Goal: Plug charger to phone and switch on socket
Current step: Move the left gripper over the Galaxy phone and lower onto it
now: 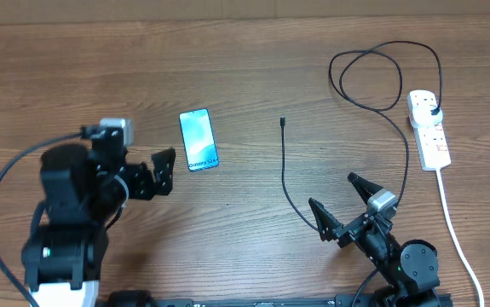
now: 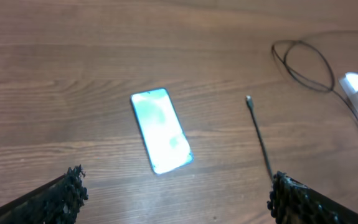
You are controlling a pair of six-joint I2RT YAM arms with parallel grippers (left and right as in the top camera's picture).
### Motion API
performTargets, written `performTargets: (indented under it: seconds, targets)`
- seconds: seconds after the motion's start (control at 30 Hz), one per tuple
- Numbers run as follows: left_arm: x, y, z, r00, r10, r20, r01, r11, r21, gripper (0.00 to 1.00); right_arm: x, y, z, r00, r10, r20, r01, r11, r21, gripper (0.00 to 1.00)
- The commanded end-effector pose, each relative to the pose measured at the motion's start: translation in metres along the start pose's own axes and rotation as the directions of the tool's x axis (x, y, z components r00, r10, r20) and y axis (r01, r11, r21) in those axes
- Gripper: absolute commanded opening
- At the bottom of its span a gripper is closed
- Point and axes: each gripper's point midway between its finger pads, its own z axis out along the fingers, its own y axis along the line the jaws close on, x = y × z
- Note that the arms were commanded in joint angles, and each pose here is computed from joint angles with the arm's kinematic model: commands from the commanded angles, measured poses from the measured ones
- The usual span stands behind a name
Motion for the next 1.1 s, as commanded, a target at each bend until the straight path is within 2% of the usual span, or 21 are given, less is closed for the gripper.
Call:
performTargets:
  seconds: [0.0,0.23,0.43,0.63,0.8,0.87,0.93,1.07]
  targets:
    - [-0.021,-0.009,0.002,0.997,0.08,-0.018,-0.082,0.993,-0.091,1.0,0.001,-0.001,0.0,1.0,-0.002,0.008,0.002,1.0,0.001,1.0]
    - [-0.009,-0.049,0.034,0.976,0.179,-0.125,-0.186,0.981,-0.051,0.99,0.001,-0.001,0.0,1.0,-0.002,0.008,0.002,1.0,0.001,1.0]
    - [-0.005,-0.061,0.058,0.977,0.147,-0.156,-0.147,0.989,0.01,1.0,0.001,-0.001,0.0,1.0,-0.002,0.008,0.002,1.0,0.001,1.0]
    - [0.007,-0.058,0.076,0.966,0.138,-0.22,-0.14,0.99,0.003,1.0,0.001,-0.001,0.0,1.0,-0.002,0.008,0.002,1.0,0.001,1.0]
    - [0.023,-0.07,0.091,0.947,0.133,-0.292,-0.111,0.99,0.089,1.0,0.001,-0.001,0.0,1.0,-0.002,0.008,0.002,1.0,0.001,1.0]
    - [0.028,-0.068,0.097,0.945,0.083,-0.316,-0.066,0.996,0.066,1.0,0.001,-0.001,0.0,1.0,-0.002,0.008,0.002,1.0,0.001,1.0]
    - [0.033,-0.058,0.105,0.94,-0.045,-0.339,0.038,0.999,-0.026,1.0,0.001,-0.001,0.0,1.0,-0.002,0.008,0.002,1.0,0.001,1.0]
    - [0.046,-0.046,0.119,0.917,-0.14,-0.374,0.102,0.988,-0.12,1.0,0.001,-0.001,0.0,1.0,-0.002,0.008,0.002,1.0,0.001,1.0]
